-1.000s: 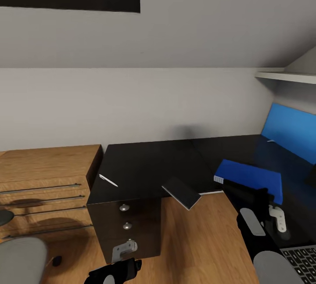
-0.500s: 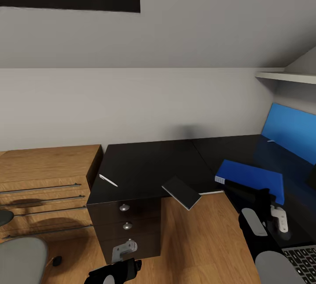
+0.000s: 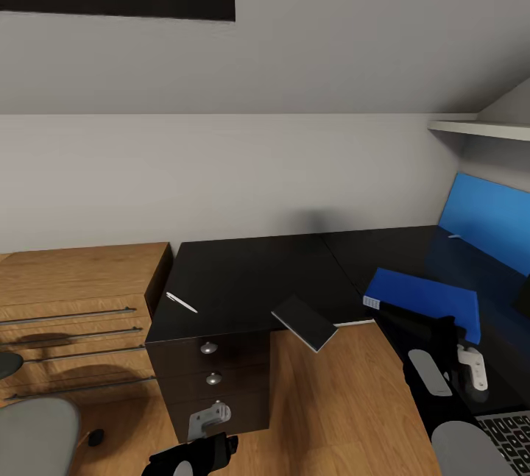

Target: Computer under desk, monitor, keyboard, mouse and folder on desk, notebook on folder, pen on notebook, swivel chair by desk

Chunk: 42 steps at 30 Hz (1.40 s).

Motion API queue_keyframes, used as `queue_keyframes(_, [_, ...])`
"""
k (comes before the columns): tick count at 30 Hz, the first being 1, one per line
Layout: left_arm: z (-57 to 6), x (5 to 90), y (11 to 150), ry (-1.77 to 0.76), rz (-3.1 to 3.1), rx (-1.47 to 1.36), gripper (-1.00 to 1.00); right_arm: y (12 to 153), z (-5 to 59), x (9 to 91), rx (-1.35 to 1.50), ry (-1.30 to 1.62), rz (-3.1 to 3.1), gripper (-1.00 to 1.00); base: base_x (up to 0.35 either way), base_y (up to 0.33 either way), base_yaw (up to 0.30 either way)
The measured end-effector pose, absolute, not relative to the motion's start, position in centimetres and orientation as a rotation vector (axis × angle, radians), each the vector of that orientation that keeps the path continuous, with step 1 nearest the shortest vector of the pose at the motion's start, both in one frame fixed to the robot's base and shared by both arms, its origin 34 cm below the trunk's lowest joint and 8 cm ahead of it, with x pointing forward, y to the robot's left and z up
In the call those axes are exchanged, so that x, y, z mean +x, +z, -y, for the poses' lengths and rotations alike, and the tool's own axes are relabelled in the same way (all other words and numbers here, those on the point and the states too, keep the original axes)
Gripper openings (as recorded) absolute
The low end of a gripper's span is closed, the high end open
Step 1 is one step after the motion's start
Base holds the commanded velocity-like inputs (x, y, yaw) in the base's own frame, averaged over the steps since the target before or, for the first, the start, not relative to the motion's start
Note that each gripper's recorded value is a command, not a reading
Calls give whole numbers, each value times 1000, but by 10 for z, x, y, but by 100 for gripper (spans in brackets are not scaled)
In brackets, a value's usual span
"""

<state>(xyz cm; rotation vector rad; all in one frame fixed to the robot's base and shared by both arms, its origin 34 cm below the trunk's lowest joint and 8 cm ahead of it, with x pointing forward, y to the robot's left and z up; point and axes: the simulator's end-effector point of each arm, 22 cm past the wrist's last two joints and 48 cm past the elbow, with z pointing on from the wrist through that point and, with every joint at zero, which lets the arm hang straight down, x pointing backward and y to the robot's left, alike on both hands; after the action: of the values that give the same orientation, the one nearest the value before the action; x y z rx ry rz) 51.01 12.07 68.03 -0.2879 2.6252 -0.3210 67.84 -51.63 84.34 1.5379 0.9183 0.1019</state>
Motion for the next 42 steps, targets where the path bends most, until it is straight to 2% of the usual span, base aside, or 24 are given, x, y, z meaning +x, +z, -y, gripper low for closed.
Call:
queue_keyframes(39, [-121, 510, 680, -319, -2624, -288, 100, 843, 516, 678, 1541, 101, -918, -100, 21, 0, 0])
queue_keyframes(40, [-121, 510, 680, -320, -2624, -289, 100, 843, 516, 678, 1541, 101, -918, 100, 0, 0, 0])
queue_keyframes(42, [-121, 510, 680, -320, -2624, -289, 100, 843, 516, 678, 1541, 100, -919, 100, 0, 0, 0])
